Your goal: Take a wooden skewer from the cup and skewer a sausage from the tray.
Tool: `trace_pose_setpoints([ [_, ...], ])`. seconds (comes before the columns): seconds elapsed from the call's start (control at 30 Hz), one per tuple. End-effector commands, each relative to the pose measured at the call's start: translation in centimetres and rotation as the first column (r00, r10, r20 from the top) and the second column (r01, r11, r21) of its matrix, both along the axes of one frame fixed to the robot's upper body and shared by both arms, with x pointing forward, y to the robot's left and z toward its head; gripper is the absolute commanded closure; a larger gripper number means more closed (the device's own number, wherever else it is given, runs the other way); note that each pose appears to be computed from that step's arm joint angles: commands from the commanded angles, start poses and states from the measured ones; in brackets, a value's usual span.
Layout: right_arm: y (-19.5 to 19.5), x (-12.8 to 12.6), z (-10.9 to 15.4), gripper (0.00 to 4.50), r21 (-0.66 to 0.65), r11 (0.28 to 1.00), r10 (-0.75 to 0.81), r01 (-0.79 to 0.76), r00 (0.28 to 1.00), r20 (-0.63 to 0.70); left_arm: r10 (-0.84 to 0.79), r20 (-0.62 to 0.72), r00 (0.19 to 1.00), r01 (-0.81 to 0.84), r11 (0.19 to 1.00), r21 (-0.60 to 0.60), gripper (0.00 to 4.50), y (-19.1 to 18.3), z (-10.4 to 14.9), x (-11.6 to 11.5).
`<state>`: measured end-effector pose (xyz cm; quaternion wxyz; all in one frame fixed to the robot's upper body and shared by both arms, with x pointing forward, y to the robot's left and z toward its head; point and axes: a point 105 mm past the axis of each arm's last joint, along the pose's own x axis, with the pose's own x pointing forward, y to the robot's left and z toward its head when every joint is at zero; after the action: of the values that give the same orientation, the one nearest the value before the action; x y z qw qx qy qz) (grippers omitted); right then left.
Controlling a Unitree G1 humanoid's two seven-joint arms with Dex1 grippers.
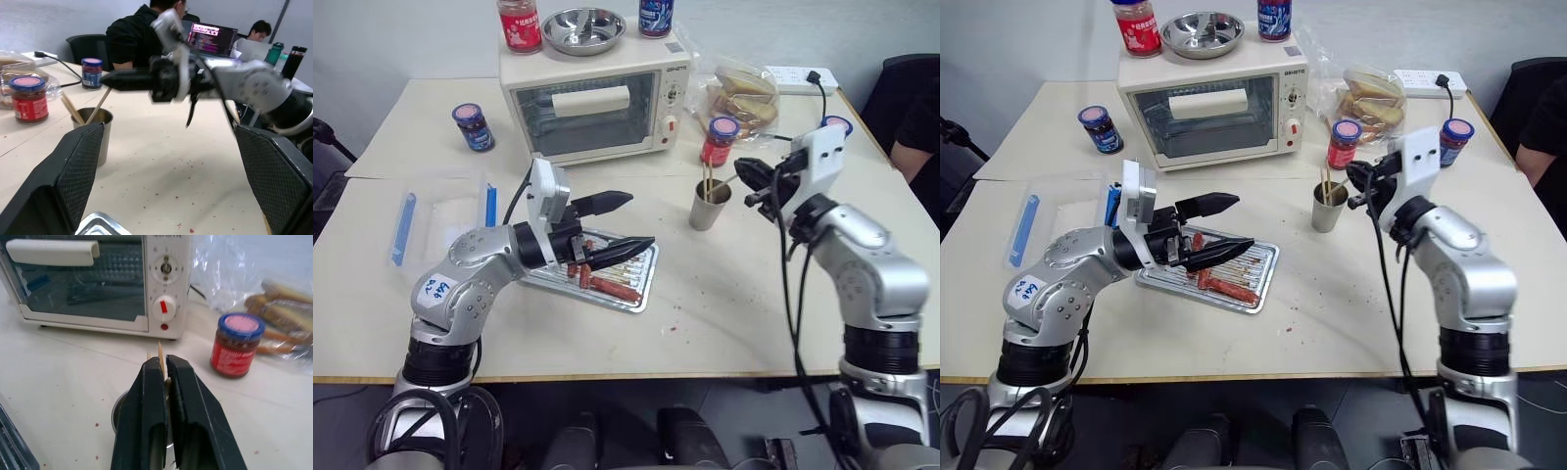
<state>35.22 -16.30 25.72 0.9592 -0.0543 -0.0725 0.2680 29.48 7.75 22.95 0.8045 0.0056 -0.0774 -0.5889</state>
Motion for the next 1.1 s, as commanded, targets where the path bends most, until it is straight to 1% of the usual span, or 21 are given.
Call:
trace_pose_setpoints([
  [0.03,1.3,-2.2,2.4,4.42,-0.049,0.994,0.095,-0.093,0.995,0.038,0.001,0.035,0.999,-0.001,1.000,0.010,0.00,0.4,0.1,-0.1],
  [0.07,1.4,-2.4,2.7,4.42,-0.048,0.994,0.101,-0.099,0.994,0.030,0.001,0.037,0.999,-0.001,1.000,0.010,0.00,0.4,0.1,-0.1],
  [0.1,1.6,-2.7,3.1,4.42,-0.017,0.992,0.125,-0.124,0.992,0.013,0.003,0.040,0.999,-0.003,1.000,0.010,0.00,0.5,0.1,0.0],
  [0.2,2.3,-3.6,4.2,4.42,0.170,0.961,0.231,-0.217,0.971,-0.066,0.001,0.047,0.999,-0.001,1.000,0.004,0.00,0.5,0.3,0.2],
  [0.3,3.4,-4.5,4.1,4.42,0.380,0.872,0.385,-0.309,0.912,-0.140,-0.007,0.059,0.998,0.007,1.000,-0.002,0.00,0.3,0.5,0.2],
  [0.4,4.5,-5.2,3.8,4.42,0.601,0.735,0.499,-0.314,0.850,-0.167,-0.011,0.073,0.997,0.011,1.000,-0.009,0.00,0.0,0.8,0.3],
  [0.43,4.9,-5.7,3.5,4.42,0.643,0.699,0.534,-0.313,0.827,-0.177,-0.009,0.079,0.997,0.010,1.000,-0.014,0.00,-0.1,0.9,0.4],
  [0.53,5.8,-6.9,3.1,4.42,0.713,0.632,0.602,-0.303,0.772,-0.205,0.002,0.090,0.996,0.001,1.000,-0.029,0.00,-0.1,1.3,0.7],
  [0.57,5.9,-7.2,3.0,4.42,0.738,0.607,0.616,-0.293,0.761,-0.205,0.006,0.093,0.996,-0.003,0.999,-0.033,0.00,-0.1,1.4,0.7],
  [0.63,6.0,-7.4,2.8,4.42,0.761,0.584,0.627,-0.282,0.752,-0.202,0.012,0.096,0.995,-0.008,0.999,-0.039,0.00,-0.1,1.5,0.9],
  [0.7,6.2,-7.9,2.6,4.50,0.764,0.568,0.649,-0.306,0.738,-0.187,0.012,0.096,0.995,-0.008,0.999,-0.048,0.38,0.0,1.6,0.9],
  [0.77,6.3,-8.0,2.4,4.50,0.772,0.553,0.662,-0.315,0.728,-0.177,-0.001,0.091,0.996,0.007,0.998,-0.060,0.64,0.1,1.5,0.6],
  [0.83,6.4,-7.9,2.4,4.50,0.787,0.531,0.671,-0.312,0.723,-0.166,-0.015,0.086,0.996,0.020,0.998,-0.062,1.19,0.2,1.4,0.4],
  [0.97,6.4,-7.8,2.2,4.50,0.794,0.521,0.680,-0.313,0.714,-0.165,-0.020,0.087,0.996,0.028,0.996,-0.087,2.20,0.0,1.7,0.3],
  [1.1,6.2,-7.6,2.3,4.50,0.816,0.493,0.681,-0.303,0.717,-0.145,-0.036,0.080,0.996,0.044,0.994,-0.103,3.10,-0.5,2.2,0.1],
])
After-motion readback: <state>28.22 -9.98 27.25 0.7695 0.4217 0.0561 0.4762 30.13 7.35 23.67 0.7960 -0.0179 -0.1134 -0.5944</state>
